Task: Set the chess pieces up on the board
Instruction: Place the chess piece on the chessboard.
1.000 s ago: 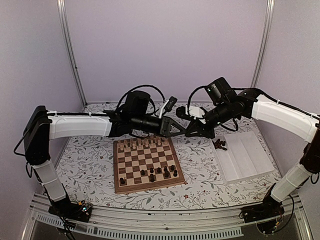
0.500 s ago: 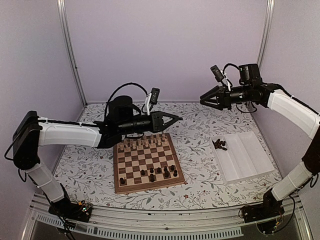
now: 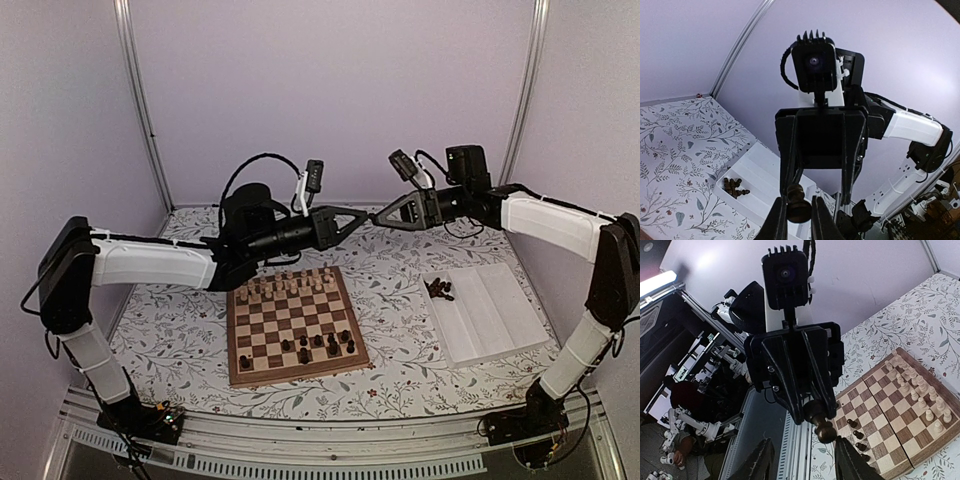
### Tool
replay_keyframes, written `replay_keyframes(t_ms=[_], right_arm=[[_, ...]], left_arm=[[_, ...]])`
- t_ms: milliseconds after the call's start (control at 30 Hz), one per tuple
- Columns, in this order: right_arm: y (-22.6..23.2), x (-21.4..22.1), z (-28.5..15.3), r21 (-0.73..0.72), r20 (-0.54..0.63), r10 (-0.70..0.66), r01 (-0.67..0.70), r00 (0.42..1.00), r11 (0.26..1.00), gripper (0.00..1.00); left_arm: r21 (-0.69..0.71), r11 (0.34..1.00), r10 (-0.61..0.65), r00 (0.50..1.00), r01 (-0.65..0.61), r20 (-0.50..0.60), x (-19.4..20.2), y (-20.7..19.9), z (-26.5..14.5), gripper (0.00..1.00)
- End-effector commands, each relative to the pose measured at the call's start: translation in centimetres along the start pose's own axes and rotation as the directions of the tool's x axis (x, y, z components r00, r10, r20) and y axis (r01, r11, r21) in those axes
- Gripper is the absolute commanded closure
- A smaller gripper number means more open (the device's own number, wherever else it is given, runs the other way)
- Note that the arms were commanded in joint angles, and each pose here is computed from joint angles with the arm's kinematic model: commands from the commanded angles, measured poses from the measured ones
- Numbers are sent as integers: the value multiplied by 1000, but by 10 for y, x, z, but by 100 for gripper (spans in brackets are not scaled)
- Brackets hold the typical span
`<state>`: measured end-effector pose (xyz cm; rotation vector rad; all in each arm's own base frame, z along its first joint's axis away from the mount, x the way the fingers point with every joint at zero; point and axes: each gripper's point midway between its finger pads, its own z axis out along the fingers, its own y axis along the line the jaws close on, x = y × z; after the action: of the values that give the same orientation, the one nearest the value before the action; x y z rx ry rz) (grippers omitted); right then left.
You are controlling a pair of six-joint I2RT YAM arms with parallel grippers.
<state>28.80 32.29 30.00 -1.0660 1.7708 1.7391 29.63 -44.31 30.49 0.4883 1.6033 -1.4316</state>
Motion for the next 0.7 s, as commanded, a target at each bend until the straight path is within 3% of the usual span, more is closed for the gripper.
replay_keyframes(t_ms=[0,267,433,533,667], right_arm=[[4,-5,5,-54,-5,17,-18,1000,998,55],[2,-3,6,-64,-8,37,-37,999,997,65],[1,-3,6,-64,-8,41,-41,999,997,79],[-1,-4,5,-43,-3,38,-38,999,998,88],[-15,-12,1,120,-2,-15,16,1000,993,93]], left_arm=[[54,998,11,1000,-11,-1,1,-13,11,92],[62,998,8,1000,-7,-12,4,-14,14,92],[59,998,3,1000,-2,-21,5,-13,16,91],[42,999,6,999,-4,-38,8,-10,17,84],[-36,996,77,996,-79,-47,-6,-8,7,68]])
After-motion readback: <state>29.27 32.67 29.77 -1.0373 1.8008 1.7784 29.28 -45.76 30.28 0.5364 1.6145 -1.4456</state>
